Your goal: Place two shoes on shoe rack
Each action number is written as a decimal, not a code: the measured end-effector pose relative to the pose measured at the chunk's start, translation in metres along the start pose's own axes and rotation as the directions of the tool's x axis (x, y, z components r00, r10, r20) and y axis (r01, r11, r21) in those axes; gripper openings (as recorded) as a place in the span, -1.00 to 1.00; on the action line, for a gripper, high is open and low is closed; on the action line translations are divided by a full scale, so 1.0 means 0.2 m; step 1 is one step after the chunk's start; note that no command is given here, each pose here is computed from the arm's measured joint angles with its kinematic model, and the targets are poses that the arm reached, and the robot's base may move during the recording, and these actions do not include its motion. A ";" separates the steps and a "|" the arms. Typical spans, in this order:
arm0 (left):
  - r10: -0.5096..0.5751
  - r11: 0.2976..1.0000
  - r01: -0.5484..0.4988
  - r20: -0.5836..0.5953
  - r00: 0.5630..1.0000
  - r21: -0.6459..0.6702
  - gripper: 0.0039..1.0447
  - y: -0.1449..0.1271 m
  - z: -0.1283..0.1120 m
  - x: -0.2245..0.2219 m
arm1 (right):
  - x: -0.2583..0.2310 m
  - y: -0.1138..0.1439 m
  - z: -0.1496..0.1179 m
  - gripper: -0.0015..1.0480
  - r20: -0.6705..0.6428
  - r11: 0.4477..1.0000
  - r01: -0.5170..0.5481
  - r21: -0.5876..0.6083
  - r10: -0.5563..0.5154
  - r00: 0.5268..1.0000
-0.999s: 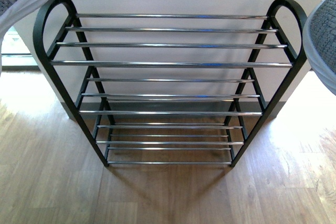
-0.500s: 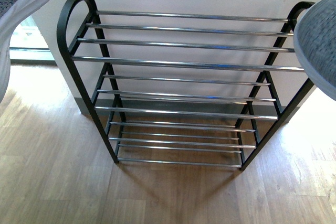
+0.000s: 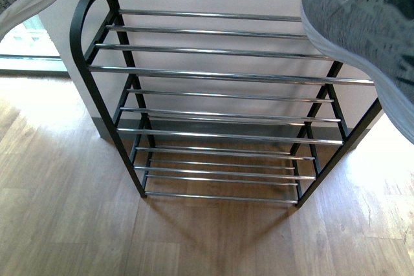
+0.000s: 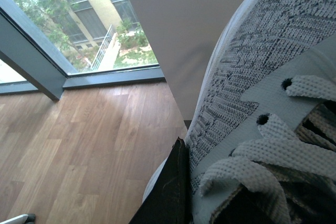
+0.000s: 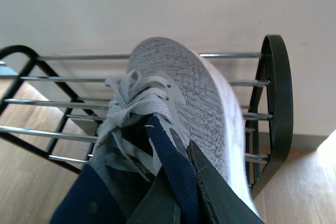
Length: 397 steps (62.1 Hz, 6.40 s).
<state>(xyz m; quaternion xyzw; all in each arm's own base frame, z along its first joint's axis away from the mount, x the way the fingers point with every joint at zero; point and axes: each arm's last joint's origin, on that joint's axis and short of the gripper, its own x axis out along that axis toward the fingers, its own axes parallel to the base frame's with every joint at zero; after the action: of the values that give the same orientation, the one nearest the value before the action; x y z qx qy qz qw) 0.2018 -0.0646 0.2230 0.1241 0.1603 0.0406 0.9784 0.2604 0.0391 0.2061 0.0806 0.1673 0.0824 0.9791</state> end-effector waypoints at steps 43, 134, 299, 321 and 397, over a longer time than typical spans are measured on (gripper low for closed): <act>0.000 1.000 0.000 0.000 1.000 0.000 -0.97 0.00 0.00 0.00 | 0.70 -0.19 0.03 -0.98 -0.105 0.921 0.276 0.274 -0.256 0.961; -0.001 1.000 0.001 0.000 1.000 0.000 -0.97 0.00 0.00 0.00 | -0.12 -0.19 -0.10 -0.82 0.328 0.975 0.186 -0.119 -0.138 0.935; 0.000 1.000 0.000 0.000 1.000 0.000 -0.97 0.00 0.00 0.00 | -0.74 -0.11 -0.42 -0.26 0.356 0.974 0.188 -0.126 -0.133 0.925; 0.025 1.000 -0.025 0.002 1.000 -0.012 -0.97 -0.01 0.00 0.00 | -0.74 -0.12 -0.42 0.84 0.356 0.974 0.191 -0.125 -0.136 0.925; -0.428 0.846 0.072 -0.592 0.683 -0.529 -0.97 -1.25 0.62 1.00 | -0.74 -0.11 -0.42 0.82 0.356 0.974 0.188 -0.127 -0.132 0.925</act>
<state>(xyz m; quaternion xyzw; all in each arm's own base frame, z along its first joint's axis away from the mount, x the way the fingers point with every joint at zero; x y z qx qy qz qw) 0.4417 -0.3106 0.2114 -0.1618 0.5140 -0.0179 0.8422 0.0968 -0.0001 0.1697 0.0018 -0.0079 -0.0004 1.0000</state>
